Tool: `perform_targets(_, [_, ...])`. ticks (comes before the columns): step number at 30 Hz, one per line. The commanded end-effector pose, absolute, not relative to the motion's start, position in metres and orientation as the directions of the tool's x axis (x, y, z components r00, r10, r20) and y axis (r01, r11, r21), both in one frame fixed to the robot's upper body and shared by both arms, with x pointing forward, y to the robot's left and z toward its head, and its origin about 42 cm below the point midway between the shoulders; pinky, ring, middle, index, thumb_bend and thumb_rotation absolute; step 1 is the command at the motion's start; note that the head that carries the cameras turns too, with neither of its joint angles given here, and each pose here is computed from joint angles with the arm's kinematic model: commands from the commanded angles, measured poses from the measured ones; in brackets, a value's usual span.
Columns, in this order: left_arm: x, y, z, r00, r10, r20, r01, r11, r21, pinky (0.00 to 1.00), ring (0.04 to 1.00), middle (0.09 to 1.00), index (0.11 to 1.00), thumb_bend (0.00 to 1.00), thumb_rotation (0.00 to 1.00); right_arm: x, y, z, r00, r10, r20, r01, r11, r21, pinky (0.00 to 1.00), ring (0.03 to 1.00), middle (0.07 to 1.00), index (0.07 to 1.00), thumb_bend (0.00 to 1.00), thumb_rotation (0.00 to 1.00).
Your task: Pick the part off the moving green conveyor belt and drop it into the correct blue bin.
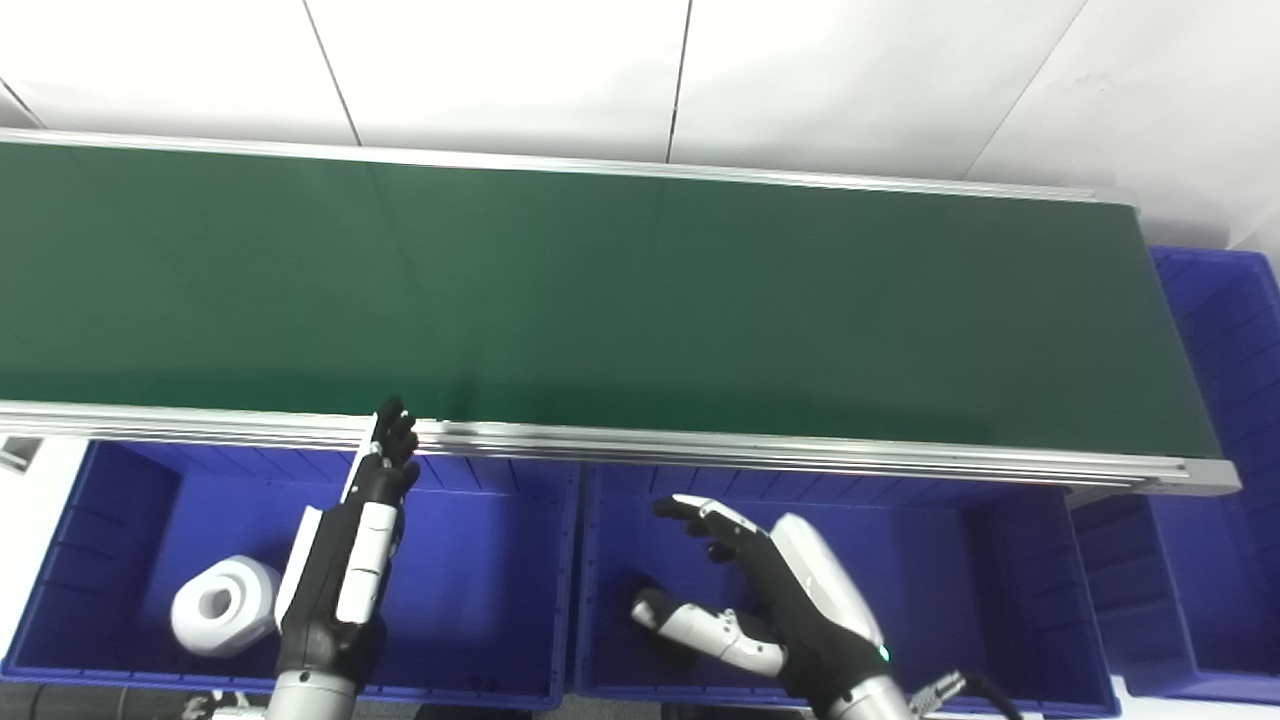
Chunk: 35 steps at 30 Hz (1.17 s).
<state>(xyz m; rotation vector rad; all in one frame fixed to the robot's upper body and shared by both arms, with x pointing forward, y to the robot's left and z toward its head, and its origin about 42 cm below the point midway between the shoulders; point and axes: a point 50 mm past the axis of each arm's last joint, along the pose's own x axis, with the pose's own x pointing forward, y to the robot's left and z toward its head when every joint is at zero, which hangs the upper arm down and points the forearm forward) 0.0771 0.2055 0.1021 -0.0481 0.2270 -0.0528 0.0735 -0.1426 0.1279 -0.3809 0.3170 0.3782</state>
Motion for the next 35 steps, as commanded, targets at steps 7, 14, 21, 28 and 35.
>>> perform_targets(7, [0.063, 0.208, 0.114, 0.995, -0.065, -0.071, 0.064, 0.998, -0.016, 1.0, 1.0, 1.0, 1.0, 0.59, 0.94, 0.078, -0.109, 0.105, 0.996, 0.089, -0.005, -0.089, 0.996, 0.015, 0.97, 0.988, 0.997, 0.997, 0.87, 0.98])
perform_targets(14, [0.057, 0.206, 0.113, 0.997, -0.051, -0.06, 0.05, 0.998, -0.031, 1.0, 1.0, 1.0, 1.0, 0.56, 0.96, 0.074, -0.11, 0.091, 0.997, 0.075, 0.03, -0.074, 0.997, -0.027, 0.99, 1.0, 1.0, 1.0, 0.87, 0.99])
perform_targets(21, [0.058, 0.206, 0.109, 0.997, -0.051, -0.058, 0.049, 0.998, -0.035, 1.0, 1.0, 1.0, 1.0, 0.54, 0.94, 0.073, -0.108, 0.088, 0.998, 0.064, 0.027, -0.064, 0.998, -0.017, 1.0, 1.0, 1.0, 1.0, 0.88, 0.99])
perform_targets(28, [0.059, 0.207, 0.111, 0.998, -0.045, -0.045, 0.044, 0.999, -0.022, 1.0, 1.0, 1.0, 1.0, 0.53, 0.96, 0.073, -0.108, 0.09, 0.996, 0.078, 0.029, -0.077, 0.996, -0.034, 0.99, 1.0, 1.0, 1.0, 0.89, 1.0])
perform_targets(35, [0.059, 0.206, 0.11, 0.998, -0.041, -0.043, 0.04, 0.999, -0.019, 1.0, 1.0, 1.0, 1.0, 0.53, 0.95, 0.072, -0.109, 0.092, 0.996, 0.089, 0.027, -0.088, 0.995, -0.046, 0.98, 1.0, 1.0, 1.0, 0.88, 1.0])
